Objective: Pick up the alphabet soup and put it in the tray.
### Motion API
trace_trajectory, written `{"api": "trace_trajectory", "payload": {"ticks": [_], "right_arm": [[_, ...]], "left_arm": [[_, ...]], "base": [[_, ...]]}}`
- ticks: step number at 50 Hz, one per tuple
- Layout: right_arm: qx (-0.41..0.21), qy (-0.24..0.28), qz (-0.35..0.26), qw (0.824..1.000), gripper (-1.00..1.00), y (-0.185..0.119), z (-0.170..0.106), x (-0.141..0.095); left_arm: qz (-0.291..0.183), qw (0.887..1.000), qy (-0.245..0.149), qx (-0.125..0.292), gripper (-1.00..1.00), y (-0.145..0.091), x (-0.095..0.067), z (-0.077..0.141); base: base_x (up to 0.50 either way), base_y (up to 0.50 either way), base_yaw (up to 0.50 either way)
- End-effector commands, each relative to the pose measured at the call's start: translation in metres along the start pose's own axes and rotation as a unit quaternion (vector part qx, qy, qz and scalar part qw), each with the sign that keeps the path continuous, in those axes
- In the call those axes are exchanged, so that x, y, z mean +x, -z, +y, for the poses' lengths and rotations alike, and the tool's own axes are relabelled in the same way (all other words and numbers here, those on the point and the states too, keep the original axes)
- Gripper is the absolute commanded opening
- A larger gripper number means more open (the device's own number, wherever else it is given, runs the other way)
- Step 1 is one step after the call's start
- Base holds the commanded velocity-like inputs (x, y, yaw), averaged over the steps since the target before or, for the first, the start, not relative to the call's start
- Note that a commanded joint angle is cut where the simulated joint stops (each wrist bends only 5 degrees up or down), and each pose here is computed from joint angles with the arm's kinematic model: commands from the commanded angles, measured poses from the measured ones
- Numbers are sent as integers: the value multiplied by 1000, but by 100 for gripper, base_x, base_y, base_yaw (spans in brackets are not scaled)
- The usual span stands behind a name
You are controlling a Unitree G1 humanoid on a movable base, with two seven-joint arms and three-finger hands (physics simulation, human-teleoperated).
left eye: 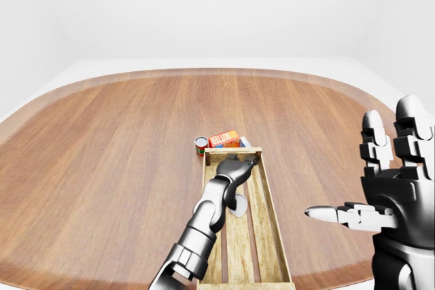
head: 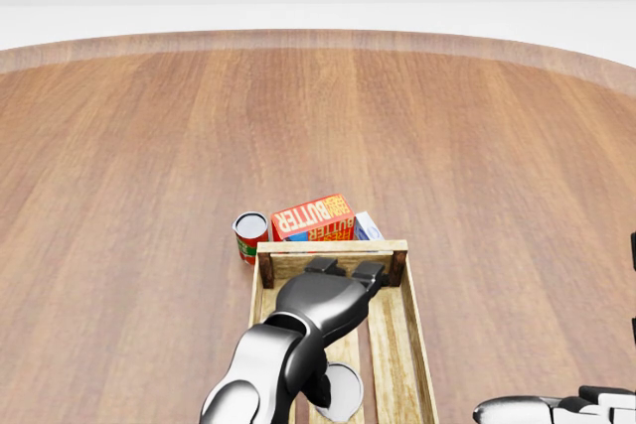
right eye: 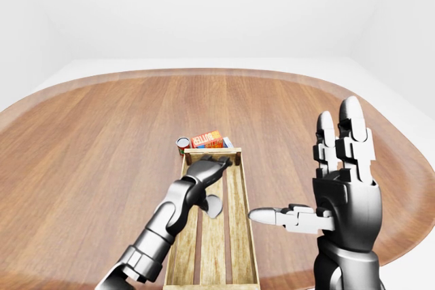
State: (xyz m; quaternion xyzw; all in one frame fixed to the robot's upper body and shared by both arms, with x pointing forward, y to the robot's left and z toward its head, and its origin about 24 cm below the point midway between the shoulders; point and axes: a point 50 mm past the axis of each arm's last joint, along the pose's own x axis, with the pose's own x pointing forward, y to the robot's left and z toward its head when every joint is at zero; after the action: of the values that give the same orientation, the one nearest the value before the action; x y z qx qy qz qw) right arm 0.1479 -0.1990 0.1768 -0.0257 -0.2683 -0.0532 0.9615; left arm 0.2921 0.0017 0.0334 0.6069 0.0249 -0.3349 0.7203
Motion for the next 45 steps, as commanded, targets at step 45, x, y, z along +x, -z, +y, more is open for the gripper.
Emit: {"api": "trace_trajectory", "payload": {"ticks": [45], "right_arm": [[-1, 3, 3, 1000, 100, 2, 0, 1]], "left_arm": [[-44, 961, -273, -23, 100, 13, -128, 124]], "base": [[0, 0, 0]]}}
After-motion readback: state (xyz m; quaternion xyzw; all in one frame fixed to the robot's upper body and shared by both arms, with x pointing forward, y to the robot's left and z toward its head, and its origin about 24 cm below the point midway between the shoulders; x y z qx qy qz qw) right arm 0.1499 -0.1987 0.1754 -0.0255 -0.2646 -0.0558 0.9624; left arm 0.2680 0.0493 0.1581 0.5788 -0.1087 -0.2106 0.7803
